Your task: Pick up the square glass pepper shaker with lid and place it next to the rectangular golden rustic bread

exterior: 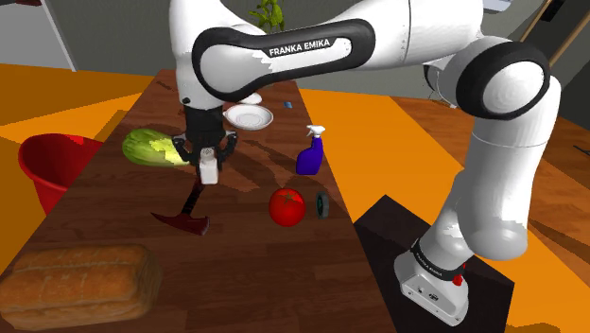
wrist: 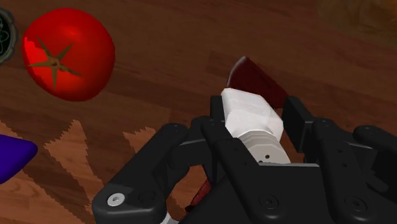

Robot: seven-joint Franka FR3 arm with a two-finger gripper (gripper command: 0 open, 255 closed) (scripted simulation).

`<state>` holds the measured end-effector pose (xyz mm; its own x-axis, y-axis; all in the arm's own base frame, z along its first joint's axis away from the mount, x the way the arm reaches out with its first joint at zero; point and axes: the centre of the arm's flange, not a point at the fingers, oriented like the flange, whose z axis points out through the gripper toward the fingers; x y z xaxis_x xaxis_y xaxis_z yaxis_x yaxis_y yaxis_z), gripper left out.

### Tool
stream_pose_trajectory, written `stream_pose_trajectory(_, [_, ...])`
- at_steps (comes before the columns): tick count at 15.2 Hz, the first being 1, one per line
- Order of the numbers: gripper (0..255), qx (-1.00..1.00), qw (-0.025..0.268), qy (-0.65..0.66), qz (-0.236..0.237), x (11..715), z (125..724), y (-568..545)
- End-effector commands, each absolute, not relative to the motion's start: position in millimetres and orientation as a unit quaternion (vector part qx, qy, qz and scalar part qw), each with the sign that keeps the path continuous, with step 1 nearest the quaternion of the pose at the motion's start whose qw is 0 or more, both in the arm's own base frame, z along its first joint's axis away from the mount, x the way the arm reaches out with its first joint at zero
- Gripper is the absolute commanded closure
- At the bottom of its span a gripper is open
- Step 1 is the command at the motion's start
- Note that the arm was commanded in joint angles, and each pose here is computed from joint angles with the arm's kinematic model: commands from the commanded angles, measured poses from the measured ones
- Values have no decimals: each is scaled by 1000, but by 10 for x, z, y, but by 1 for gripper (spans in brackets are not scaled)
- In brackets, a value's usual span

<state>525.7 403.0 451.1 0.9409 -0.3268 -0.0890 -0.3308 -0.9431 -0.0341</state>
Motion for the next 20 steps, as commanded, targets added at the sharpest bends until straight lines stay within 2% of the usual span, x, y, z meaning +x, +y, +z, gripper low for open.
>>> stream_pose_trajectory(1, [255, -985, 24, 168, 41, 5116, 4519, 4257])
stream_pose_trajectory(20, [255, -985, 24, 168, 41, 3803, 4521, 6406])
